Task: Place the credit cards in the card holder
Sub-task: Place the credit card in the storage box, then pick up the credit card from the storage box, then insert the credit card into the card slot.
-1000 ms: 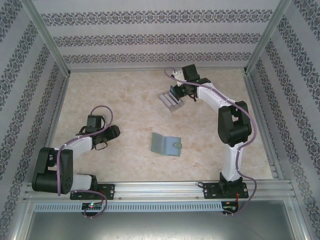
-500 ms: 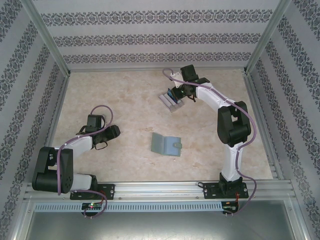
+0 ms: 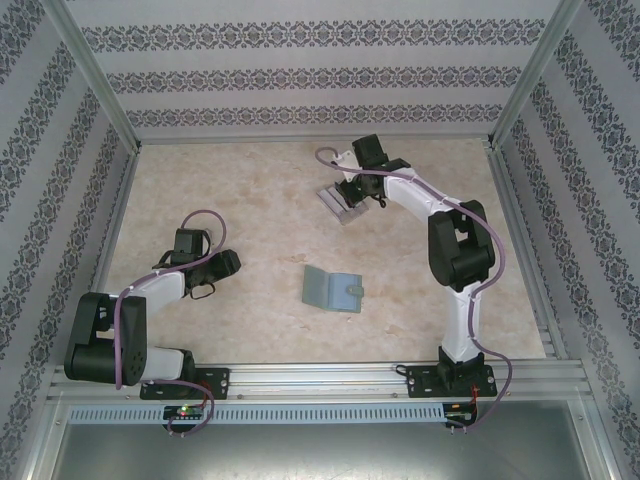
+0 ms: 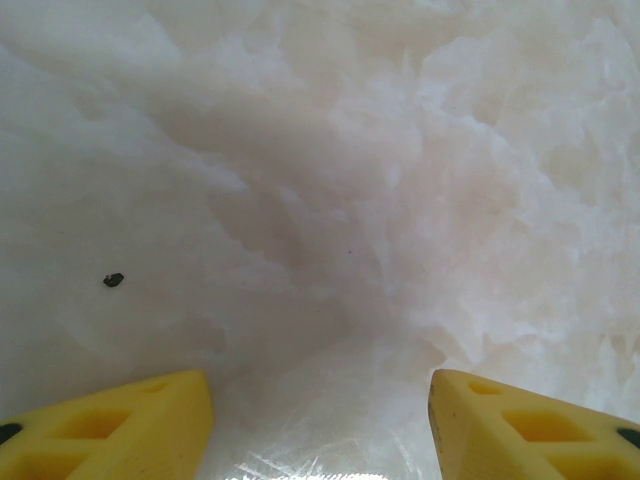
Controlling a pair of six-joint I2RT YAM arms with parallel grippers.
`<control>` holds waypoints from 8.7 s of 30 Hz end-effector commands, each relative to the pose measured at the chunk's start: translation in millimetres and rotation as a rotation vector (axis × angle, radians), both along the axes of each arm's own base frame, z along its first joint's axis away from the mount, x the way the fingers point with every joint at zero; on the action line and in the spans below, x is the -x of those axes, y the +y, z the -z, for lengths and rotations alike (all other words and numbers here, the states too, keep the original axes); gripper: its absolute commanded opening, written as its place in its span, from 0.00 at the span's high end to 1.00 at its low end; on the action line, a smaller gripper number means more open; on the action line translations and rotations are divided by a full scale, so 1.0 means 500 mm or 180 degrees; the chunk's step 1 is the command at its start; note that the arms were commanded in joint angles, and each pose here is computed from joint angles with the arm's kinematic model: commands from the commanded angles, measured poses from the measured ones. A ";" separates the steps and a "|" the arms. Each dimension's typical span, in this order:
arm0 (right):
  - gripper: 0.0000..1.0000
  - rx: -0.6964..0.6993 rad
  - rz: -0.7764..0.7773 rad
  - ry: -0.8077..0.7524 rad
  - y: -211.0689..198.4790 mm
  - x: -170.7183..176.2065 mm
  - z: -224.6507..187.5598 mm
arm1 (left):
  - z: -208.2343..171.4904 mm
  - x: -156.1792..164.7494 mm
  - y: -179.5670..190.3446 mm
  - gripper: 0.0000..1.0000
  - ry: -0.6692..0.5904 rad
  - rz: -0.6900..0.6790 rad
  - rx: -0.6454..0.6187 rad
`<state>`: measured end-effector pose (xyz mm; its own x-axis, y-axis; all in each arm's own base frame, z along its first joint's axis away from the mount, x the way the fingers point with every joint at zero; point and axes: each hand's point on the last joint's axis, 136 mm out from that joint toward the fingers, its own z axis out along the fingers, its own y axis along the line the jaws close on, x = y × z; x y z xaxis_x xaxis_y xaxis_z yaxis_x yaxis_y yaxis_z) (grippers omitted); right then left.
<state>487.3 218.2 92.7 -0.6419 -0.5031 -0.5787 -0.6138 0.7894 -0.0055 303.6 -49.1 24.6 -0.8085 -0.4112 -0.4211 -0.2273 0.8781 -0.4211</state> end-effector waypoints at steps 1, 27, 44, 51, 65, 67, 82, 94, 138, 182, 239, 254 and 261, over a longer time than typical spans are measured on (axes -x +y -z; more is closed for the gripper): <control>0.94 0.0233 -0.0111 0.0130 0.002 0.020 0.034 | 0.026 0.012 -0.006 0.38 0.0139 0.0119 -0.0052; 0.66 -0.0561 -0.0279 0.0311 0.068 0.067 -0.076 | 0.029 0.013 -0.007 0.38 0.0166 0.0133 -0.0048; 0.41 0.0994 -0.0241 -0.0237 0.062 0.055 -0.012 | 0.029 0.013 -0.007 0.38 0.0169 0.0132 -0.0047; 0.40 0.1470 0.0017 -0.0615 0.028 0.023 -0.031 | 0.029 0.012 -0.008 0.38 0.0167 0.0141 -0.0046; 0.43 0.1422 0.0137 -0.0854 0.032 0.016 -0.067 | 0.029 0.013 -0.009 0.38 0.0175 0.0145 -0.0040; 0.45 0.1419 0.0099 -0.0827 0.035 0.018 -0.063 | 0.029 0.013 -0.009 0.38 0.0175 0.0144 -0.0040; 0.61 0.1567 0.0088 -0.0916 0.037 0.018 -0.072 | 0.030 0.014 -0.009 0.38 0.0181 0.0141 -0.0039; 0.67 0.1557 0.0060 -0.0898 0.040 0.021 -0.075 | 0.030 0.014 -0.009 0.38 0.0184 0.0150 -0.0036; 1.00 0.0216 0.0373 -0.0474 0.057 0.086 -0.191 | 0.026 0.013 -0.014 0.38 0.0146 0.0189 -0.0004; 1.00 -0.2538 0.0799 0.2234 -0.001 0.524 0.037 | -0.079 0.149 -0.431 0.66 0.0248 0.2042 0.0676; 1.00 -0.2860 0.0854 0.2639 0.027 0.474 0.105 | -0.006 0.128 -0.383 0.94 0.0715 0.1662 -0.0017; 0.98 -0.2710 0.1565 0.2193 0.020 0.463 0.128 | 0.010 0.137 -0.391 0.97 0.0834 0.1577 0.0122; 0.99 -0.2648 0.1723 0.2053 0.034 0.469 0.141 | 0.019 0.142 -0.392 0.98 0.0850 0.1548 0.0188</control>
<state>248.5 240.8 30.2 -0.9691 0.2354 -0.0734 0.0644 0.5287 0.8464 236.9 -238.6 17.8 -0.9844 0.0240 -0.1740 0.0982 0.8968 -0.4314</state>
